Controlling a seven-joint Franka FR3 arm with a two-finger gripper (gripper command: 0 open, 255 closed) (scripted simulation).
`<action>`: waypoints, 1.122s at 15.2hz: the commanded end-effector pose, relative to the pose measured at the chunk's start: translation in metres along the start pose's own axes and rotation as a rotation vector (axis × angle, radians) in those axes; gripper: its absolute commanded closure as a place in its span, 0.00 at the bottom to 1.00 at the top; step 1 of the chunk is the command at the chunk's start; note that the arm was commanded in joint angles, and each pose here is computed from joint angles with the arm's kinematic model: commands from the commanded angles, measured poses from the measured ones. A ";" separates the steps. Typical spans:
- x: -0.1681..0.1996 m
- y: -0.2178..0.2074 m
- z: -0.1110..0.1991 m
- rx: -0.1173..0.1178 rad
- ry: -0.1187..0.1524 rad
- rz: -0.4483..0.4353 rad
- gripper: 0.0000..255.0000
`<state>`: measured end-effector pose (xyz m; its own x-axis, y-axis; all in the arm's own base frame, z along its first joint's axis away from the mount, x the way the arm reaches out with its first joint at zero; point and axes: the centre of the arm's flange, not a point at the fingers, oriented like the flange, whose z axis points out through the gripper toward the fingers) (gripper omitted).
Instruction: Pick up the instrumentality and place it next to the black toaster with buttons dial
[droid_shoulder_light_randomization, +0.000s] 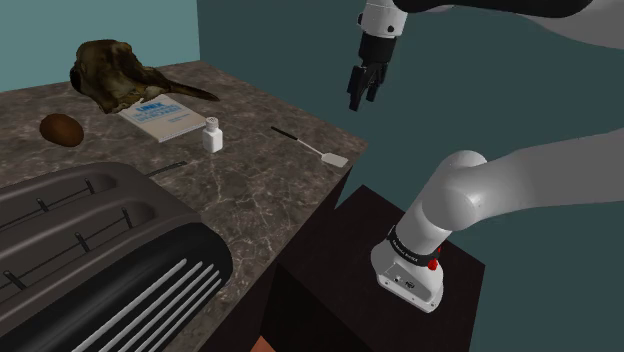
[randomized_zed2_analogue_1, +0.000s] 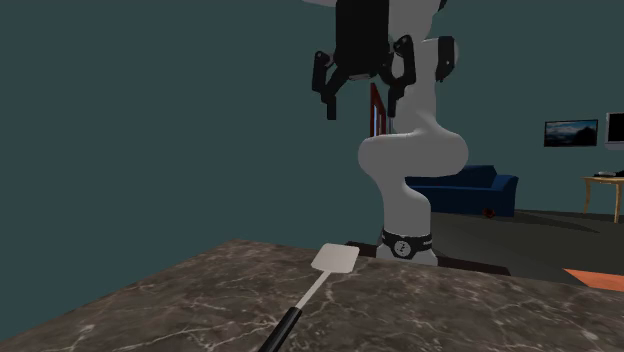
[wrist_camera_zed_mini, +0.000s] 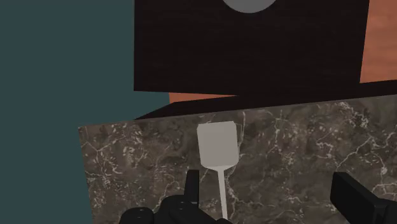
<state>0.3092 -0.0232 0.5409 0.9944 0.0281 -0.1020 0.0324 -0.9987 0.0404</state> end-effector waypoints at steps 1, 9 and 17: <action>0.000 0.000 0.000 0.000 0.000 0.000 0.00; 0.059 0.009 0.077 0.019 0.084 -0.051 0.00; 0.126 0.014 0.149 0.039 0.168 -0.103 0.00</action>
<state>0.4122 -0.0402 0.3896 0.9907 0.1266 0.0500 0.1267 -0.9919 0.0010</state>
